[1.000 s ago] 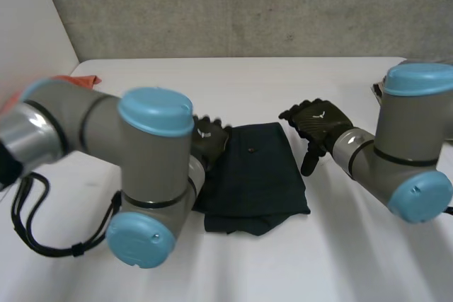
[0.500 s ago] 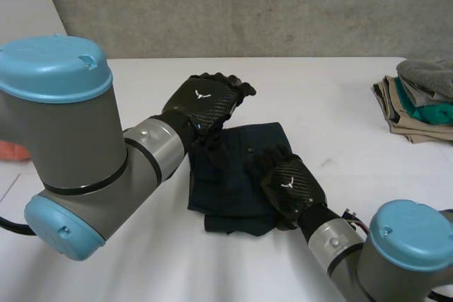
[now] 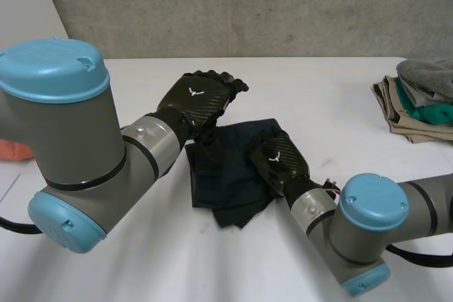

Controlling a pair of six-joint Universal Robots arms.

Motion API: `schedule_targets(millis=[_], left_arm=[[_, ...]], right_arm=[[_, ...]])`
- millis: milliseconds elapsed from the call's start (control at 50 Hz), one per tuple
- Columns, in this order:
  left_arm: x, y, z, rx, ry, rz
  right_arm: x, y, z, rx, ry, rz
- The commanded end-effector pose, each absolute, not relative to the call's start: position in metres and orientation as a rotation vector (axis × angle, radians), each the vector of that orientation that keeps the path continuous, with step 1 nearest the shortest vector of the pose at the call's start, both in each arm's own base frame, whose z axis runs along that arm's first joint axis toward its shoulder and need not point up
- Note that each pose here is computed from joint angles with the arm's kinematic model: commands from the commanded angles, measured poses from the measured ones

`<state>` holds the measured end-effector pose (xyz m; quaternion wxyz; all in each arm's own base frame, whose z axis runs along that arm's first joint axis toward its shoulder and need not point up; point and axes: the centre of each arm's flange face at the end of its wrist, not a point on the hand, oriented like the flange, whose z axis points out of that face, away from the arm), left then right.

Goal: Fold the laundry.

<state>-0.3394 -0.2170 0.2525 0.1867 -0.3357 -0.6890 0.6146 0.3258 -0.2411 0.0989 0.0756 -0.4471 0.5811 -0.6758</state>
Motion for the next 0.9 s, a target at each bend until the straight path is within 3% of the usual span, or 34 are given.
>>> schedule_targets(millis=[20,200,300,360,500,600,680,780,900], left_arm=[[-0.339,-0.218,0.252,-0.945,-1.942,1.730],[-0.340,-0.219,0.257,-0.939,-1.926,1.746],[-0.344,-0.222,0.268,-0.926,-1.877,1.789],[-0.346,-0.222,0.275,-0.920,-1.847,1.812],[-0.351,-0.224,0.298,-0.886,-1.756,1.886],[-0.355,-0.223,0.312,-0.832,-1.705,1.888],[-0.361,-0.217,0.318,-0.845,-1.651,1.858],[-0.365,-0.211,0.318,-0.875,-1.608,1.809],[-0.370,-0.203,0.315,-0.875,-1.600,1.769]], right_arm=[[0.336,-0.253,0.101,-1.334,1.695,-2.050],[0.347,-0.274,0.120,-1.194,1.629,-2.048],[0.352,-0.297,0.162,-1.066,1.540,-2.108],[0.341,-0.319,0.182,-1.013,1.506,-2.172],[0.303,-0.377,0.266,-0.849,1.316,-2.408],[0.245,-0.431,0.328,-0.619,1.196,-2.551],[0.187,-0.468,0.355,-0.488,1.136,-2.637],[0.121,-0.505,0.352,-0.409,1.150,-2.708],[0.044,-0.536,0.307,-0.371,1.315,-2.709]])
